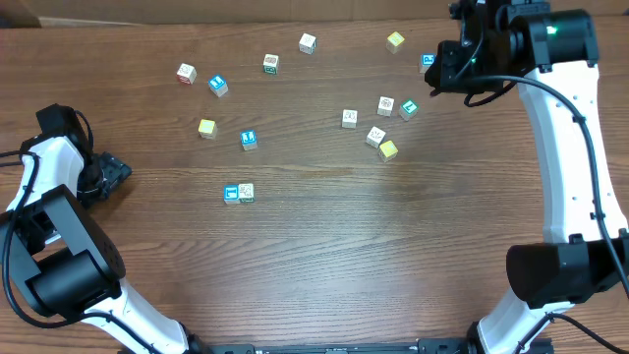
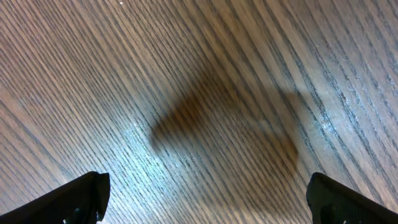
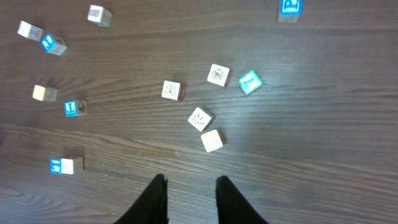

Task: Form a horizontal line
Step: 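Swing the right gripper up toward the yellow K block, then lower the right gripper over the yellow K block, then close the right gripper on the yellow K block and lift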

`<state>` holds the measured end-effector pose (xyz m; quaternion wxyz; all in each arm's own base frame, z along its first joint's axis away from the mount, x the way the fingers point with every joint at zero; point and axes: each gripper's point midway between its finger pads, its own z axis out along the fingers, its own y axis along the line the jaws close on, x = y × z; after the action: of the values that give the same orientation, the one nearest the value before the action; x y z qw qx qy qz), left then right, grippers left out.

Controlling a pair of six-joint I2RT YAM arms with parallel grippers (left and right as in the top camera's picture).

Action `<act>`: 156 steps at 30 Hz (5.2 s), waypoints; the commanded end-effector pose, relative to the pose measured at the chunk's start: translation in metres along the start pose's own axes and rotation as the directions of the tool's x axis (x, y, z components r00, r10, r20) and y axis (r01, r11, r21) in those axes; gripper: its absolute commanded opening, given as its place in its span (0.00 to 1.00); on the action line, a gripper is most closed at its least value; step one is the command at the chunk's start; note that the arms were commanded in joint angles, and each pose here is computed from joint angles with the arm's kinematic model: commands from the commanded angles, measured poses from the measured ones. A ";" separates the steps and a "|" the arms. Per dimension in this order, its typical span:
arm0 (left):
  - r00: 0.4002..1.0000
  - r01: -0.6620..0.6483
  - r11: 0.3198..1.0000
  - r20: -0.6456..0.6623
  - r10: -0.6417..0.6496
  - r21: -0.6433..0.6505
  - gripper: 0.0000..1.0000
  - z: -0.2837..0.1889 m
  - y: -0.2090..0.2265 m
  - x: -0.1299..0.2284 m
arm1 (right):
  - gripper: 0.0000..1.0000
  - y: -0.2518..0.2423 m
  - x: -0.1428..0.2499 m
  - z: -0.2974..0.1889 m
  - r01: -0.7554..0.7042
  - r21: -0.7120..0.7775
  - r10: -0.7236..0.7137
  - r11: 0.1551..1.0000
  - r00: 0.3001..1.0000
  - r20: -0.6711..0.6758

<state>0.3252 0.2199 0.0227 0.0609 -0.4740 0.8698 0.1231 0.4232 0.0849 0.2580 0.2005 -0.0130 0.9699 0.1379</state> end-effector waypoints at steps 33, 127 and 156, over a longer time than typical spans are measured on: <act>1.000 0.005 1.000 -0.002 -0.005 -0.014 1.00 0.003 0.005 0.000 | 0.68 -0.009 0.093 0.197 0.231 0.097 -0.229 0.968 0.973 -0.030; 1.000 0.005 1.000 -0.002 -0.005 -0.014 1.00 0.003 0.005 0.000 | 0.49 -0.023 0.093 0.208 0.231 0.162 -0.232 0.959 0.973 -0.009; 1.000 0.005 1.000 -0.002 -0.005 -0.014 1.00 0.003 0.005 0.000 | 0.34 -0.021 0.105 0.215 0.230 0.127 -0.225 0.965 0.973 -0.052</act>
<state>0.3252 0.2199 0.0227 0.0609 -0.4740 0.8698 0.1231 0.4121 0.1257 0.0258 0.2010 -0.1128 0.9720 0.0448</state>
